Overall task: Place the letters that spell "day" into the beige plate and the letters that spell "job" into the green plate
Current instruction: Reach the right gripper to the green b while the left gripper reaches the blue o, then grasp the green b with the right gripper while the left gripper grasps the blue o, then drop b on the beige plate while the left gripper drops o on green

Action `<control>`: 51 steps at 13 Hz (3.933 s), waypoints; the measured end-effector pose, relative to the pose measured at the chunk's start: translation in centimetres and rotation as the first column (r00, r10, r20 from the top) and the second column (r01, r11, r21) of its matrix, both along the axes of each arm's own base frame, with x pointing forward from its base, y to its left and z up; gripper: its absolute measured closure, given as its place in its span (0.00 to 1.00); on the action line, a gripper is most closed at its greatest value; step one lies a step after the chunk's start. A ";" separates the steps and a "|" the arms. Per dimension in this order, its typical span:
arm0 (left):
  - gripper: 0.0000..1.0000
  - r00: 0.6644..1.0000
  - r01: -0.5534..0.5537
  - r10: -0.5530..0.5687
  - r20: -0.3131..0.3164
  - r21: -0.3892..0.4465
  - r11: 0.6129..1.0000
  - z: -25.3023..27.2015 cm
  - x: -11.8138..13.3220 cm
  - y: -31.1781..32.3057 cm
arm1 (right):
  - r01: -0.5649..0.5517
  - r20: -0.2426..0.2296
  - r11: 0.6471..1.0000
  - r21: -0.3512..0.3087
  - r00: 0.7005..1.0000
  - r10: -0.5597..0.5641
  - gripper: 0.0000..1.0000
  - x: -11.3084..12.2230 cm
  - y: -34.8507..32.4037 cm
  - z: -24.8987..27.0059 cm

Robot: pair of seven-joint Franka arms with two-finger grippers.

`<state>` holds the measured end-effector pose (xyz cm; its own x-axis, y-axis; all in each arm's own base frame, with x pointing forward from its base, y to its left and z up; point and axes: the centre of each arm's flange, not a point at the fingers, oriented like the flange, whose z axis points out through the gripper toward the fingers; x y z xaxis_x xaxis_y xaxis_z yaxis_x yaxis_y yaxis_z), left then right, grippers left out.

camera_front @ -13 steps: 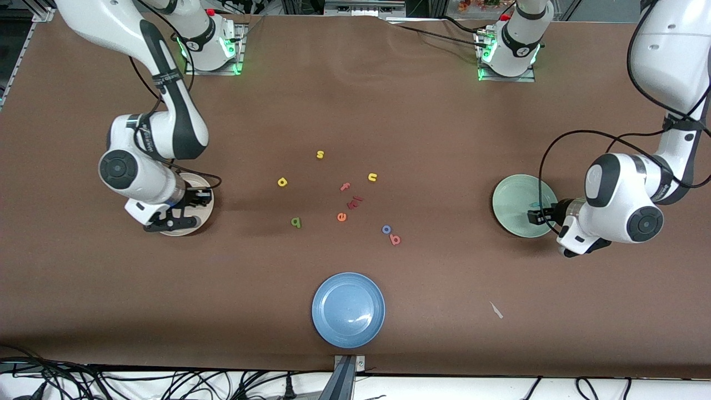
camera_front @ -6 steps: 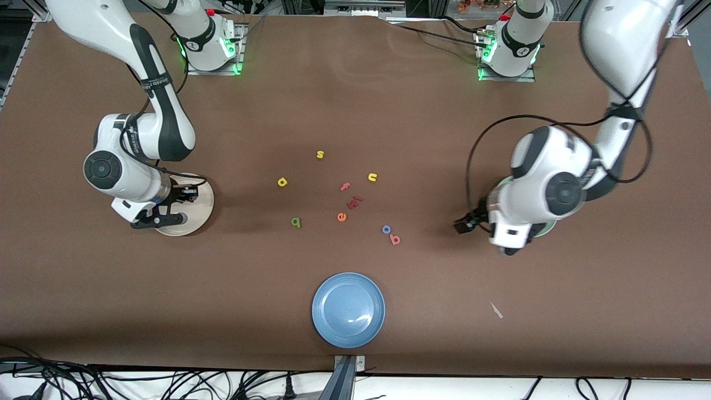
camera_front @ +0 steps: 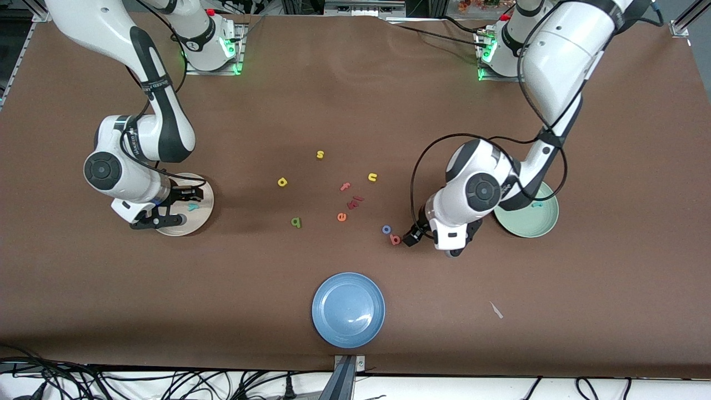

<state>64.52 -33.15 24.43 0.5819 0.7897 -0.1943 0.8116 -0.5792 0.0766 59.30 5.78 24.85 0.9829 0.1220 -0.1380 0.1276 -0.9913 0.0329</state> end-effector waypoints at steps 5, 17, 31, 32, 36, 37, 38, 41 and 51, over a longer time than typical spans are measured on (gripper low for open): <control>0.07 1.000 0.000 -0.001 0.007 0.062 0.998 -4.0 -1.5 -6.2 | 0.080 0.031 0.994 0.070 0.996 -0.082 0.00 0.2 8.5 1.6; 0.41 0.999 0.021 -0.023 0.024 0.092 0.996 -6.7 -1.7 -8.6 | 0.038 0.075 0.996 0.084 0.996 -0.044 0.00 1.6 23.9 -1.0; 0.75 1.000 0.013 -0.016 0.027 0.100 0.995 -6.9 -1.2 -8.1 | 0.013 0.089 0.997 0.072 0.996 -0.020 0.07 2.6 28.3 -6.7; 0.75 0.999 0.012 -0.015 0.030 0.101 0.995 -6.8 -1.0 -8.0 | 0.013 0.091 0.997 0.073 0.996 -0.020 0.11 2.7 28.3 -6.8; 0.75 0.996 0.085 -0.082 -0.021 0.143 0.986 -1.7 0.8 -5.0 | 0.013 0.095 0.997 0.074 0.995 -0.020 0.30 2.9 28.4 -6.9; 0.75 0.991 0.131 -0.123 -0.060 0.161 0.978 0.8 1.3 -3.0 | 0.013 0.095 0.997 0.074 0.995 -0.020 0.40 2.9 28.4 -6.9; 0.75 0.983 0.174 -0.159 -0.096 0.172 0.970 3.2 1.8 -0.5 | 0.013 0.095 0.997 0.074 0.995 -0.020 0.40 2.9 28.4 -6.9; 0.75 0.953 0.271 -0.243 -0.179 0.157 0.950 7.4 3.6 9.1 | 0.014 0.095 0.997 0.074 0.995 -0.021 0.52 2.9 28.4 -6.9; 0.75 0.833 0.512 -0.501 -0.235 -0.017 0.859 -4.0 -2.7 31.4 | 0.029 0.079 0.997 0.067 0.996 -0.034 0.73 3.4 28.6 -5.8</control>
<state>61.85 -1.75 20.42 0.8482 0.4073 -0.3387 0.3956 -0.9122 -0.1065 62.70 34.34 19.05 0.9940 0.0968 -0.0513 0.0957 -0.9951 -0.0233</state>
